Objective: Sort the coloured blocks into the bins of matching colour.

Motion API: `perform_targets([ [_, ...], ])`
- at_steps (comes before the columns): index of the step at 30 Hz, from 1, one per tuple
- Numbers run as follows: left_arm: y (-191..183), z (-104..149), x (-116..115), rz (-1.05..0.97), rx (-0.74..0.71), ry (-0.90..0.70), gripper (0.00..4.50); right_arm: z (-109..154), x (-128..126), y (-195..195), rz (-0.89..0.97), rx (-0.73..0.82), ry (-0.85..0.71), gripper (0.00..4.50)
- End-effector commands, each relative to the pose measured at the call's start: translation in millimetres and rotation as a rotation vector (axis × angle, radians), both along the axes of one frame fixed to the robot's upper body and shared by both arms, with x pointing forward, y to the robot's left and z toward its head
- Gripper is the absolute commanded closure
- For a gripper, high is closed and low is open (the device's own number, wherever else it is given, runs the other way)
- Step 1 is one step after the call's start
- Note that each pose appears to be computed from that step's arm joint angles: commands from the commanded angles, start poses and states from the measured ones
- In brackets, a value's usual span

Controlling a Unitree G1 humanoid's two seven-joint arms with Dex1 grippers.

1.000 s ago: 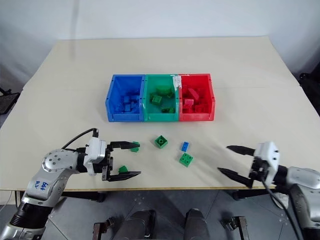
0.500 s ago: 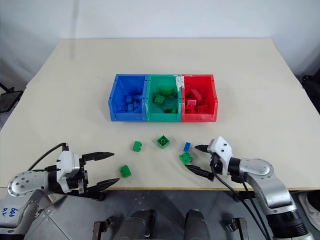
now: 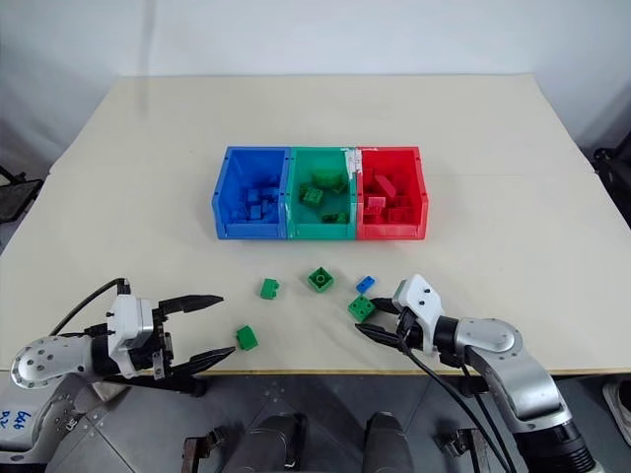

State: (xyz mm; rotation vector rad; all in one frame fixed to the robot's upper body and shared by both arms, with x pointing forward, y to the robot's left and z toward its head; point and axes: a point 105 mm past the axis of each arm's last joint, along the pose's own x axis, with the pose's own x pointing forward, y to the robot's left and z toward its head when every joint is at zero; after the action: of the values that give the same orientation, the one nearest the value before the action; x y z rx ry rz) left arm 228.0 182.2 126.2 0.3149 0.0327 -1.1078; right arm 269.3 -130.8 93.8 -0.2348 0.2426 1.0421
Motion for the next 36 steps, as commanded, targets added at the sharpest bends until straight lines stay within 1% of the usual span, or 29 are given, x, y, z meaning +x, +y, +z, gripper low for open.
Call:
perform_targets([
  [1, -8.1, 7.8, -0.1, -0.029, -0.017, -0.028, 0.00, 4.0, -2.0, 4.2, 0.022, -0.004, -0.012, 1.88],
  [7, -10.5, 9.4, 2.9, -0.037, -0.017, -0.033, 0.00, 0.0, -2.3, 10.3, 0.013, -0.013, 0.007, 1.88],
  [17, -11.7, 11.2, 6.1, -0.045, -0.017, -0.041, 0.00, -6.9, 9.6, 18.9, -0.102, -0.017, -0.010, 1.88],
  [20, -11.1, 12.3, 7.4, -0.047, -0.018, -0.046, 0.00, -4.1, 8.6, 19.7, -0.086, -0.005, -0.013, 2.45],
  [21, -11.1, 12.5, 7.6, -0.048, -0.018, -0.047, 0.00, -3.2, 8.0, 19.8, -0.077, -0.002, -0.013, 2.82],
  [22, -11.3, 12.7, 7.7, -0.049, -0.020, -0.049, 0.00, -1.3, 6.3, 20.3, -0.056, 0.003, -0.016, 3.02],
  [23, -11.6, 12.9, 7.8, -0.050, -0.022, -0.051, 0.00, 0.0, 5.1, 19.7, -0.038, 0.002, -0.018, 3.01],
  [28, -9.6, 15.5, 10.1, -0.010, -0.049, -0.068, 0.00, 24.5, 4.3, 25.8, 0.061, 0.081, -0.052, 3.01],
  [31, -4.3, 18.2, 11.8, 0.059, -0.086, -0.080, 0.00, 49.9, 13.8, 38.9, 0.084, 0.151, -0.080, 3.01],
  [34, 12.4, 23.1, 13.0, 0.217, -0.166, -0.101, 0.00, 88.4, 36.9, 64.7, 0.095, 0.248, -0.165, 3.01],
  [36, 22.8, 22.8, 10.5, 0.300, -0.193, -0.108, 0.00, 101.8, 53.5, 78.0, 0.092, 0.249, -0.229, 3.01],
])
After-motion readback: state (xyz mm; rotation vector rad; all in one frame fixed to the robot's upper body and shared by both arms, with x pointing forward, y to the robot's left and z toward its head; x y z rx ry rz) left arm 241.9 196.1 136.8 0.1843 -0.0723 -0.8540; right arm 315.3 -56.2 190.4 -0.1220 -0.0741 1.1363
